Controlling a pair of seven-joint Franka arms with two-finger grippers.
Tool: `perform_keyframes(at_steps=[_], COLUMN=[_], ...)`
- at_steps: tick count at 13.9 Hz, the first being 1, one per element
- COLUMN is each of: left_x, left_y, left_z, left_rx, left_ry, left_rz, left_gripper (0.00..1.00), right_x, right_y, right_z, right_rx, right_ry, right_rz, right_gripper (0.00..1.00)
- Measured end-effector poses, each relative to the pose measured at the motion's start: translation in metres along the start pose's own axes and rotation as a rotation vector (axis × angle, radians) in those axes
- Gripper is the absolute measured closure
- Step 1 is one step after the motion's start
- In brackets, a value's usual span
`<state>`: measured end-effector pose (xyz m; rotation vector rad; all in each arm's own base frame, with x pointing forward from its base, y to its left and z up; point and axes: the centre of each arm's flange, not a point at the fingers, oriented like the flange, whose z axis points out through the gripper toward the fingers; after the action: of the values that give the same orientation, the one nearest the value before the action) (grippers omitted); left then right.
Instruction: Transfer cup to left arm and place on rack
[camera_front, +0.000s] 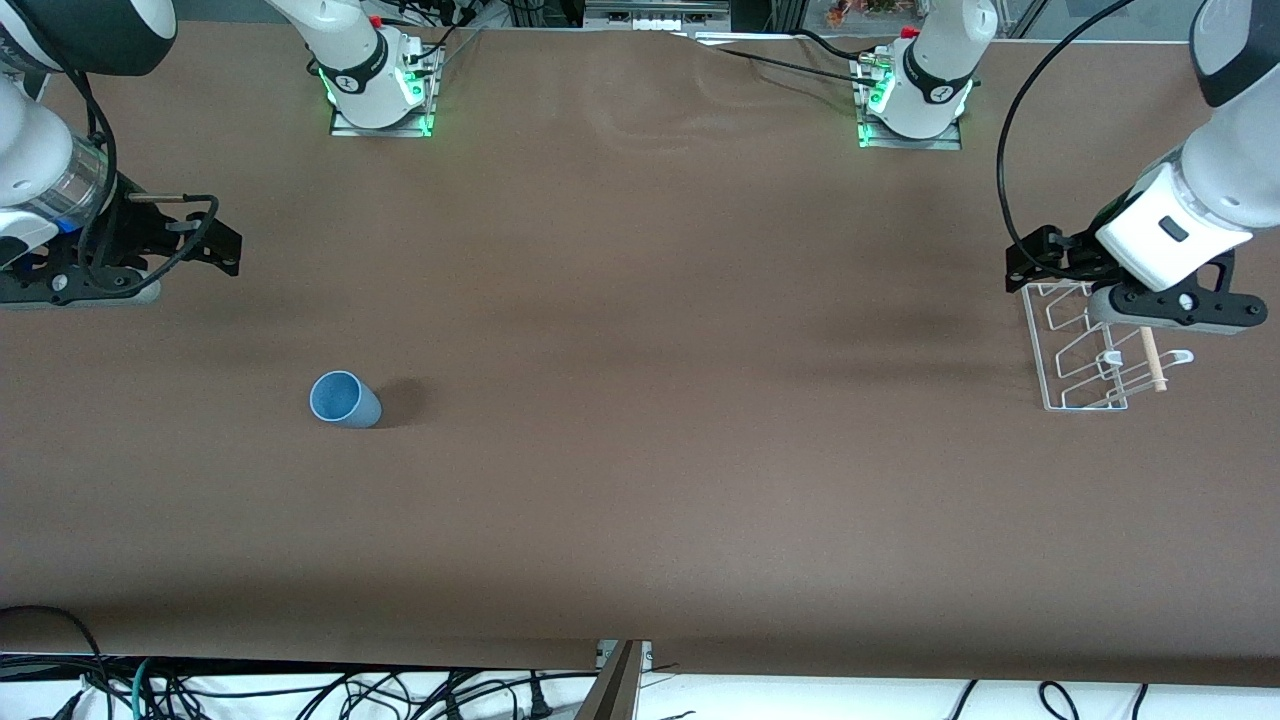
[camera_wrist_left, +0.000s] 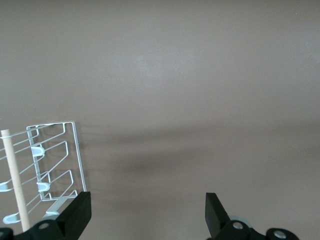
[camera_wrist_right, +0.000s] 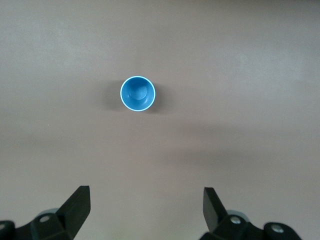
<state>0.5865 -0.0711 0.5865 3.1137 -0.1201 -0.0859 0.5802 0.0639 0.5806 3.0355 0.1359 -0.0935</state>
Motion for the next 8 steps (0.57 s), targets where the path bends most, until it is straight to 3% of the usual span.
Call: perform_keyframes(at_steps=[8], left_x=[-0.006], left_y=[-0.015], left_z=[0.0], left_rx=[0.0], left_ry=[-0.052], left_rz=[-0.026], left_gripper=[0.0], right_x=[0.004], right_y=[0.001], right_z=[-0.001], right_rx=[0.002], right_ry=[0.004], right_rz=[0.001], right_gripper=[0.0])
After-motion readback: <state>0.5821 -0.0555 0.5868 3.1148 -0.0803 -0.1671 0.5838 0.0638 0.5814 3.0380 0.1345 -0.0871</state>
